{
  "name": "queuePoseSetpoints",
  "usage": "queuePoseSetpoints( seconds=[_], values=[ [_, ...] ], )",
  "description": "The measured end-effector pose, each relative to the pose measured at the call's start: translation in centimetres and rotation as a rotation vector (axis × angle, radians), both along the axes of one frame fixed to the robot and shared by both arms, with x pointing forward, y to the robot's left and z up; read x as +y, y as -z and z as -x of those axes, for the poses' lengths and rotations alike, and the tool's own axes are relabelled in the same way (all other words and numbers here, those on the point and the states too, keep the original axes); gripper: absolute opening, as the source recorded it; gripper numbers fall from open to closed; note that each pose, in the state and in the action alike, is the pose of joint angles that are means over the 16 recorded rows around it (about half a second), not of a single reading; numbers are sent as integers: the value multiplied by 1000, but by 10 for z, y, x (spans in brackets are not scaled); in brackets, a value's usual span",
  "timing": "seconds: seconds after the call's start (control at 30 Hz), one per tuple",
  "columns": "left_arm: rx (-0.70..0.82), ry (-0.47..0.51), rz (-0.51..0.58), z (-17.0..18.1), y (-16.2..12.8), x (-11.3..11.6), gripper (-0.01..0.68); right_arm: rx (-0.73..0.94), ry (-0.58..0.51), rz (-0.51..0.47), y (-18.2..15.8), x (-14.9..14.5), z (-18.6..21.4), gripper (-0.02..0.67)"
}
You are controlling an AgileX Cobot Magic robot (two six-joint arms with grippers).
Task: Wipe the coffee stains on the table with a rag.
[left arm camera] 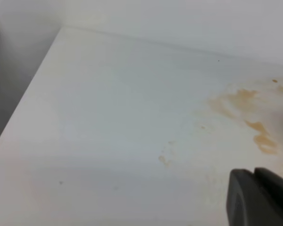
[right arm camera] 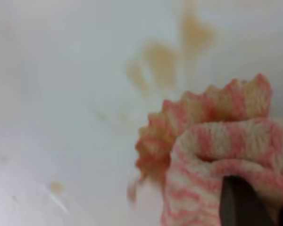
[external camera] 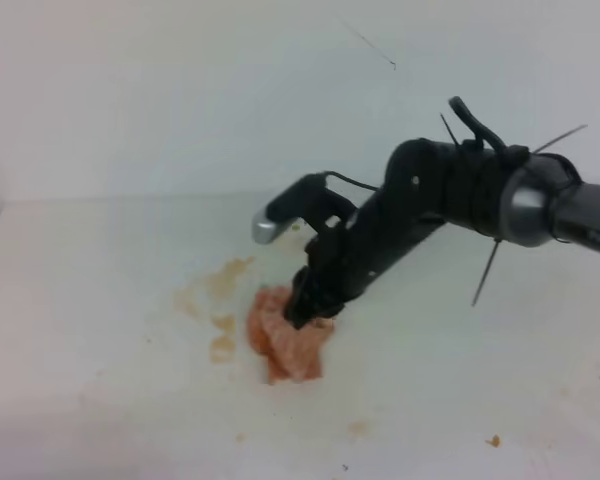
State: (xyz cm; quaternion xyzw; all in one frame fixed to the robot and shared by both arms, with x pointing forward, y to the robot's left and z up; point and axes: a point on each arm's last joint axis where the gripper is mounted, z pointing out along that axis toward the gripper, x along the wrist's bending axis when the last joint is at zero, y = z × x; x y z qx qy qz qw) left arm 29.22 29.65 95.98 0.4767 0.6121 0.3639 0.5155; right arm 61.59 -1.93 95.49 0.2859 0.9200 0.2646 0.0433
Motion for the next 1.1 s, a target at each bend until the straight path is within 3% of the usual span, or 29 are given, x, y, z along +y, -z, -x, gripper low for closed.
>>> queuePoseSetpoints(
  seconds=[0.2, 0.53, 0.83, 1.1],
  values=[
    [6, 0, 0, 0, 2, 0, -3, -37, -122, -38, -7, 45, 1, 110],
    [14, 0, 0, 0, 7, 0, -3, -21, -169, 7, 37, 81, -11, 110],
    [10, 0, 0, 0, 7, 0, -3, -95, -75, -20, 61, 86, -44, 110],
    [8, 0, 1, 0, 6, 0, -3, -148, 27, -57, 66, 58, -82, 109]
  ],
)
